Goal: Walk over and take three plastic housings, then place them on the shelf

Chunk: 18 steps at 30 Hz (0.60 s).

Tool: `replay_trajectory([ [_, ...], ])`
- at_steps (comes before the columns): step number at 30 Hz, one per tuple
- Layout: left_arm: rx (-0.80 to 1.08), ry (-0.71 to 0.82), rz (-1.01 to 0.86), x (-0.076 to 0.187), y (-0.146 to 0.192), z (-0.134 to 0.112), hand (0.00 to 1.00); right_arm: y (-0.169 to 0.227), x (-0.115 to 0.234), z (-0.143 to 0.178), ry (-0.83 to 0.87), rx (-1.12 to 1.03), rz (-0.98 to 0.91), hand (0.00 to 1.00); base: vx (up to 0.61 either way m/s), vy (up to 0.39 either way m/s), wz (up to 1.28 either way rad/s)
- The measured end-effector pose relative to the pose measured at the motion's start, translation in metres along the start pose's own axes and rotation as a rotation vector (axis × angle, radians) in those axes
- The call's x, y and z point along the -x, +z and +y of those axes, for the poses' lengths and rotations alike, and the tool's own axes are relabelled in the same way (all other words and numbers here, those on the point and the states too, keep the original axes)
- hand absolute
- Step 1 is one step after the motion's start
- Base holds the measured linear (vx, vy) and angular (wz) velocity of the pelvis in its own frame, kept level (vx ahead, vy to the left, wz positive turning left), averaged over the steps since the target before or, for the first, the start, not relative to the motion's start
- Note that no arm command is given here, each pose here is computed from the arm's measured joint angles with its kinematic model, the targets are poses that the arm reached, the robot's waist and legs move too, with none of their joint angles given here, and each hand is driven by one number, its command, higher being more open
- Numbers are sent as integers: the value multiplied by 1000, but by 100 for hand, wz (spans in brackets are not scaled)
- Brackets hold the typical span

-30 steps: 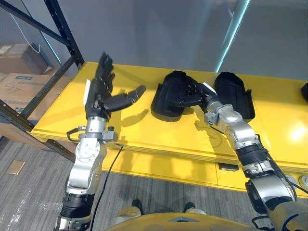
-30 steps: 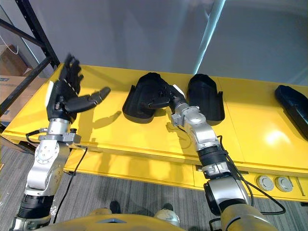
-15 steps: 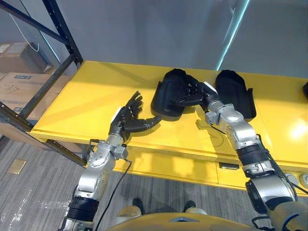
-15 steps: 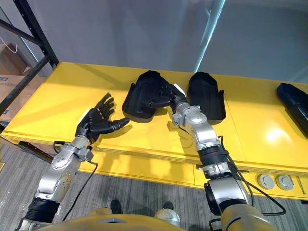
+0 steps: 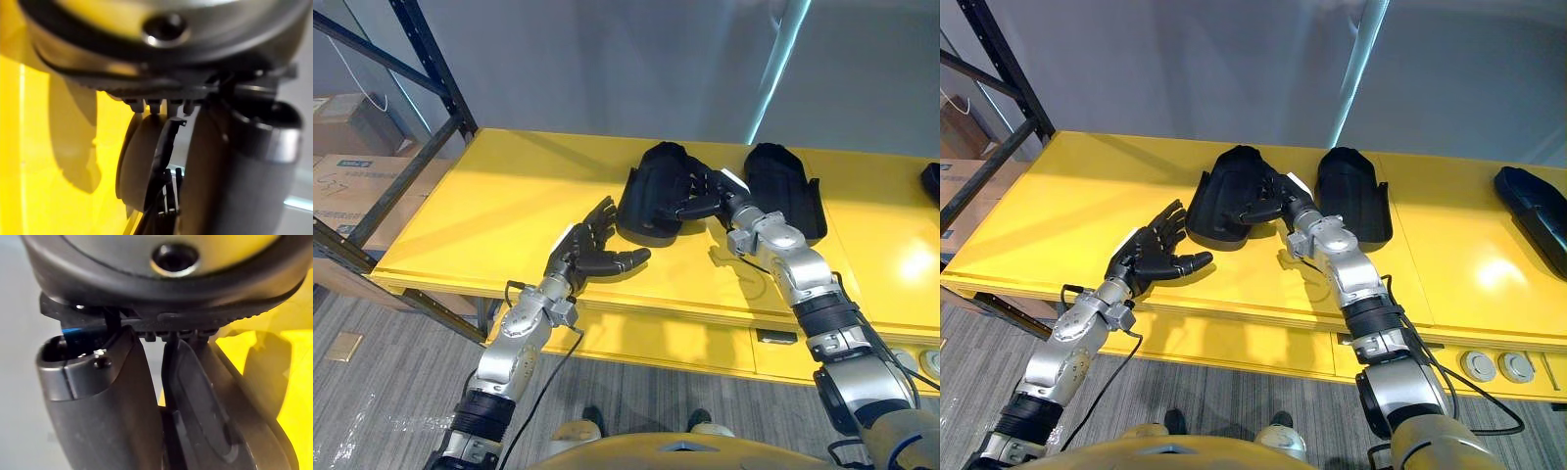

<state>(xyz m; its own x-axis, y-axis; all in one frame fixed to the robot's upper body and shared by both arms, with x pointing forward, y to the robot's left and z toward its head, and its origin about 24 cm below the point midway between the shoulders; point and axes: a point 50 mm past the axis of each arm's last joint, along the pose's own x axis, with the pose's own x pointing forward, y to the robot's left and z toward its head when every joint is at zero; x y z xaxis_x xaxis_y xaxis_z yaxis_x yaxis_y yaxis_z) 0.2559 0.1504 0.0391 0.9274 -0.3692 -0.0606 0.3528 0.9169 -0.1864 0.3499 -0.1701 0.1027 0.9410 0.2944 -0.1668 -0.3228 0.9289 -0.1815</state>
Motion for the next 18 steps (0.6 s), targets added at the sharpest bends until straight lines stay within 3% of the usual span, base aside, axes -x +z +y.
replay_trajectory([
  [18,-25,-69,10,-2,1,-5,100,19,-7,4,26,40,-44,100,0,0,0],
])
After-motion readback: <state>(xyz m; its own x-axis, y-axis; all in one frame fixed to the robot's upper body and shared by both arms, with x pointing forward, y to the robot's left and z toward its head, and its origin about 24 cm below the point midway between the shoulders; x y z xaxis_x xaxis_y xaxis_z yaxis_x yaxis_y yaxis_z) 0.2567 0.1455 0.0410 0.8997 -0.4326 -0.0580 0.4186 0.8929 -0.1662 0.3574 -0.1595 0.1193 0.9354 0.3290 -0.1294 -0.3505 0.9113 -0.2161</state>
